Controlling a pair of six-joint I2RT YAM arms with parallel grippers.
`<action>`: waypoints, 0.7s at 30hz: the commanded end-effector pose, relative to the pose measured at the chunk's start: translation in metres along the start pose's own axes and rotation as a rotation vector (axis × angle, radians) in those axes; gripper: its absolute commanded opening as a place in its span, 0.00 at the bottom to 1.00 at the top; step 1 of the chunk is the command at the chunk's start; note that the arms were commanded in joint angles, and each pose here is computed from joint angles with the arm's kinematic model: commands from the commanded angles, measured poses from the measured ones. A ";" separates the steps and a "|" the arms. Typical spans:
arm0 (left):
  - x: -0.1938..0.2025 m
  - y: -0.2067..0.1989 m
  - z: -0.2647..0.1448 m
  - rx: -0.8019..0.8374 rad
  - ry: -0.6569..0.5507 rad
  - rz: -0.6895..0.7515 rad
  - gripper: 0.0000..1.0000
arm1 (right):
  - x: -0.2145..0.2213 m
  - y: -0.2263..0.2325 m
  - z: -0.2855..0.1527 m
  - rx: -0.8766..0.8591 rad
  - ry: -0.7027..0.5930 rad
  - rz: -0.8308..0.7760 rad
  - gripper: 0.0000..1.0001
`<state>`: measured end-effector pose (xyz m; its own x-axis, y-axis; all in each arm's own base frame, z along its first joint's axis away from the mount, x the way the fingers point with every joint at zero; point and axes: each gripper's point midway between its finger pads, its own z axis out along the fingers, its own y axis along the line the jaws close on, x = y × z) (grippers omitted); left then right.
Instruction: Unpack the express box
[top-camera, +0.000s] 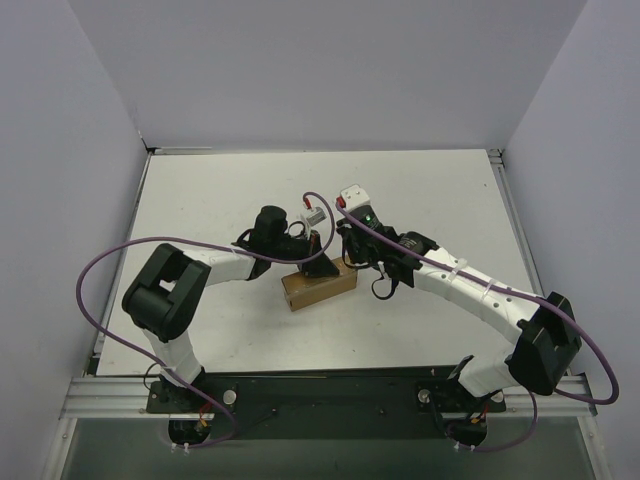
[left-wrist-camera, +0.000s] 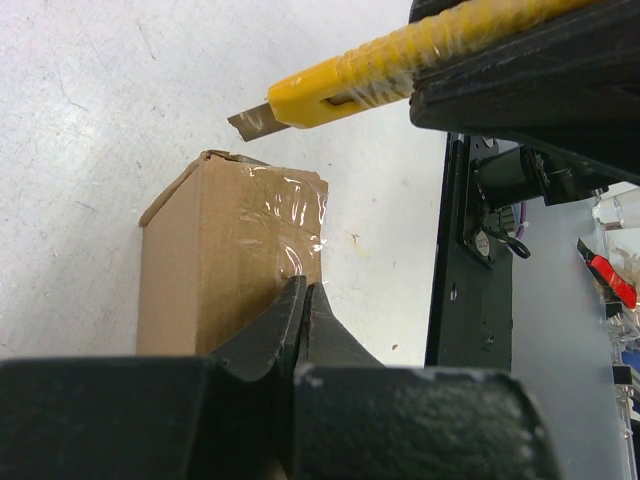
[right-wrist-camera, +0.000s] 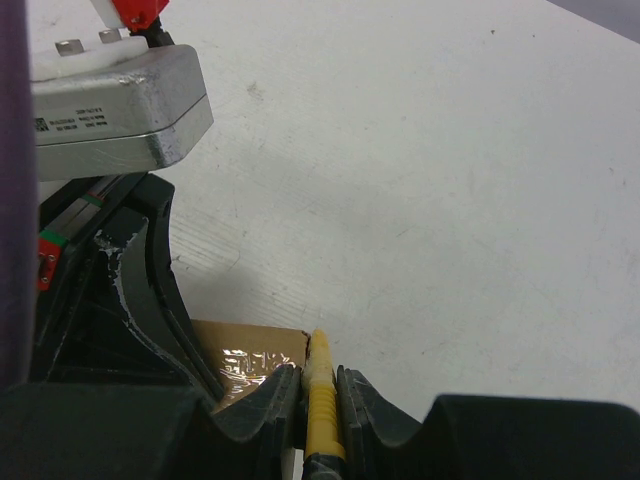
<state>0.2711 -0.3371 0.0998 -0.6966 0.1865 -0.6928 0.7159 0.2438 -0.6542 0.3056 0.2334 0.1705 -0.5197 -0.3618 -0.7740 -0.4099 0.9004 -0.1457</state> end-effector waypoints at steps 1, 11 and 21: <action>0.086 0.058 -0.010 -0.264 0.187 -0.181 0.00 | -0.002 0.004 -0.006 -0.025 -0.001 0.030 0.00; 0.086 0.059 -0.010 -0.269 0.186 -0.180 0.00 | 0.004 0.005 -0.006 -0.025 0.010 0.000 0.00; 0.086 0.059 -0.011 -0.271 0.188 -0.179 0.00 | 0.010 0.005 -0.004 -0.027 0.019 -0.020 0.00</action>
<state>0.2713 -0.3370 0.0996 -0.6967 0.1865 -0.6927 0.7157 0.2458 -0.6537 0.2995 0.2353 0.1634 -0.5380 -0.3660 -0.7593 -0.4282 0.8946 -0.1278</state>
